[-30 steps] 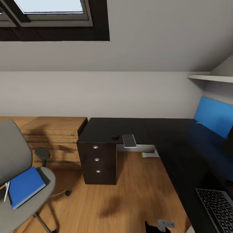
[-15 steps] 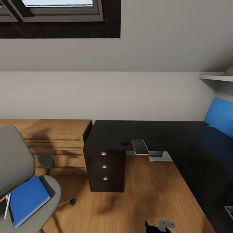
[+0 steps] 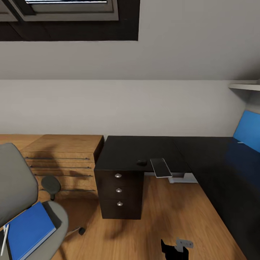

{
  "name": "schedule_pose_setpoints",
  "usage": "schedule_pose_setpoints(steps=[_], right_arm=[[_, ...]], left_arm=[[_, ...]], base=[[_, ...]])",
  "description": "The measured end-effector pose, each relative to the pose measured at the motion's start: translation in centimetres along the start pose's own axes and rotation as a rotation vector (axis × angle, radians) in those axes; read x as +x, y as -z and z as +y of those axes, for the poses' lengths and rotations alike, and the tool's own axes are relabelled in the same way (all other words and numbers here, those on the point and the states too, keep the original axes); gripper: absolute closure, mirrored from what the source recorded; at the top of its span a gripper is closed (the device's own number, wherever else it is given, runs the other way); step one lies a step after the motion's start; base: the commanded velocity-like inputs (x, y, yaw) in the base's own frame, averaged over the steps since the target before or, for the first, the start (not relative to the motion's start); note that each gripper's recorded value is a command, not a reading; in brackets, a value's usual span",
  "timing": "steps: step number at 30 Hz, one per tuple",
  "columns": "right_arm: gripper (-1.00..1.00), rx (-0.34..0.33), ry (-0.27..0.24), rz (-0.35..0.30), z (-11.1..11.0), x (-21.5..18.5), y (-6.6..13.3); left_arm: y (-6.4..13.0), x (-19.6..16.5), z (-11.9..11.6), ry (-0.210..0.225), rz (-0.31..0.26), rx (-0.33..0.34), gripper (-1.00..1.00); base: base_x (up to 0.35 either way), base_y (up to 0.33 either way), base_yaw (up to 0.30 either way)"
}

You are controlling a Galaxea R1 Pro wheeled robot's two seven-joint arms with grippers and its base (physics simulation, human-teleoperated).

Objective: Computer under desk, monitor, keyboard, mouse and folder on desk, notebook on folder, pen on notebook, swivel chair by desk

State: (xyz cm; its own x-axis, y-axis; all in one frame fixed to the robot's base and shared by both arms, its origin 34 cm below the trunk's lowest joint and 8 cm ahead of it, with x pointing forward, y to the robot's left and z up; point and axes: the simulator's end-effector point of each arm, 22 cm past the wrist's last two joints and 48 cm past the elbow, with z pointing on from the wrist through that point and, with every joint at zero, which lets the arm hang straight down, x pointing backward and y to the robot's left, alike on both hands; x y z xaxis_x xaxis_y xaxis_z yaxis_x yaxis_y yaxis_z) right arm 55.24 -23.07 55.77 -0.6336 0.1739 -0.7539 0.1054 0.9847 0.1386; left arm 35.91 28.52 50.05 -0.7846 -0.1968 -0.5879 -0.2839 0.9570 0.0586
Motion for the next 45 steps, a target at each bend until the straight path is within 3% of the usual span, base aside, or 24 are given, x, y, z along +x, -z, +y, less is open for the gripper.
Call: schedule_pose_setpoints(steps=[3,6,11,17,23,29,45], right_arm=[[-1.0,0.014,0.007,0.04,0.7,-2.3,-1.5],[-1.0,0.05,0.069,0.047,1.5,-7.1,-2.8],[-1.0,0.103,0.149,0.036,3.2,-14.1,-2.8],[-1.0,0.085,0.199,-0.009,7.6,-23.9,0.7],[-1.0,0.091,0.178,-0.166,10.0,-33.1,6.2],[-1.0,0.096,0.159,-0.208,9.8,-34.1,6.7],[-1.0,0.091,0.164,-0.206,10.1,-33.7,6.6]], left_arm=[[0.0,-0.4,-0.1,0.004,-0.018,0.002,-1.0],[0.1,-0.5,-0.3,0.005,-0.026,0.004,-1.0],[0.1,-0.5,-0.5,0.007,-0.028,0.006,-1.0],[0.1,-0.6,-0.6,0.007,-0.029,0.007,-1.0],[0.5,-0.1,-2.3,0.017,-0.021,0.027,-1.0],[0.5,0.0,-2.6,0.02,-0.019,0.03,-1.0],[0.6,0.1,-2.7,0.02,-0.016,0.032,-1.0]], base=[[0.002,0.0,0.0],[0.0,0.0,0.0],[0.0,0.0,0.0],[0.101,0.0,0.0],[0.31,0.0,0.0],[0.334,0.0,0.0],[0.334,-0.004,0.0]])
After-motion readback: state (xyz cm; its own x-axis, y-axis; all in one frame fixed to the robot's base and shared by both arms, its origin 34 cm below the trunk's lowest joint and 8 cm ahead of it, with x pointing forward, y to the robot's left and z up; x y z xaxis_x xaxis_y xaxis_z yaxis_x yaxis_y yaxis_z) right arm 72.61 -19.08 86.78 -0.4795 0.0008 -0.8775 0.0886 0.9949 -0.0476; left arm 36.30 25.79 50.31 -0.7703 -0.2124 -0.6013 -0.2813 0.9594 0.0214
